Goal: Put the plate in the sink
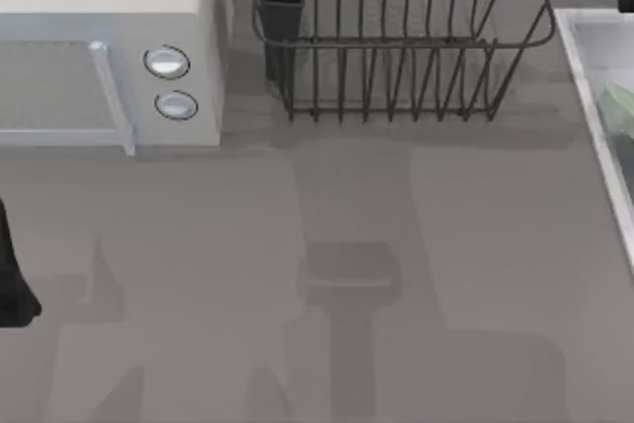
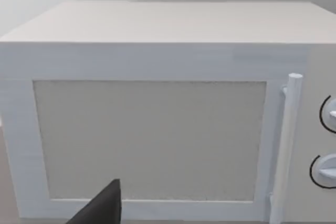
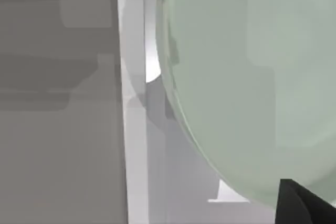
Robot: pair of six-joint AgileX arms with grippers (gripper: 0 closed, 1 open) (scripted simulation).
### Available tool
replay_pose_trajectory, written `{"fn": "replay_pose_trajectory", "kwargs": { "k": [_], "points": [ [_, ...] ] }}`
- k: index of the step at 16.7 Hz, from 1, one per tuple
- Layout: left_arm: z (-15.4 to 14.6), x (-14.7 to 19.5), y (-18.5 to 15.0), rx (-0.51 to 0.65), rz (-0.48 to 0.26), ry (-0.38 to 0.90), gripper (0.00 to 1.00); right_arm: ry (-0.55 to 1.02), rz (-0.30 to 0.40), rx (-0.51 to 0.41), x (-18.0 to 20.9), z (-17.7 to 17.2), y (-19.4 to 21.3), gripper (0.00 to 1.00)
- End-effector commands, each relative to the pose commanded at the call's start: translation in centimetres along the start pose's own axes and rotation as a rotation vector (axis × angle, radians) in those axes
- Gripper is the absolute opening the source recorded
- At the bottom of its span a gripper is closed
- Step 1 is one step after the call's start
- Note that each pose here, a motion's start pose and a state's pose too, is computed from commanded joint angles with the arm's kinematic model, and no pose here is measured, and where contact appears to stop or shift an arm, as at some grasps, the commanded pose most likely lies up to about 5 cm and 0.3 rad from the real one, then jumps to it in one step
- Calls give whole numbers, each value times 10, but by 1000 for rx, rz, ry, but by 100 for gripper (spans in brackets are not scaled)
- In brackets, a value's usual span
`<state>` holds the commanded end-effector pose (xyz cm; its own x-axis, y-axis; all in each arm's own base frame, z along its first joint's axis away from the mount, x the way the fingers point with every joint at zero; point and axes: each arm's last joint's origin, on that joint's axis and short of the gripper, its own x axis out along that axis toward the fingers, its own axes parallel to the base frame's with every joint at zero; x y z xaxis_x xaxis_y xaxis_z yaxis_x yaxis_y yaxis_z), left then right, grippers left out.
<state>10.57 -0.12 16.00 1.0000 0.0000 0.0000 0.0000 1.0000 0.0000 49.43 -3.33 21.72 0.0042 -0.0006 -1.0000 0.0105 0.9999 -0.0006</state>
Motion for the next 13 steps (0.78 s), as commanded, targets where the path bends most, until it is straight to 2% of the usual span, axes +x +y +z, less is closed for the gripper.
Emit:
{"fn": "replay_pose_trajectory", "kwargs": {
  "k": [3, 13],
  "points": [
    [0, 0, 0, 0, 0, 0, 100, 0, 0, 0, 0, 0, 0, 0],
    [0, 0, 0, 0, 0, 0, 100, 0, 0, 0, 0, 0, 0, 75]
  ]
}}
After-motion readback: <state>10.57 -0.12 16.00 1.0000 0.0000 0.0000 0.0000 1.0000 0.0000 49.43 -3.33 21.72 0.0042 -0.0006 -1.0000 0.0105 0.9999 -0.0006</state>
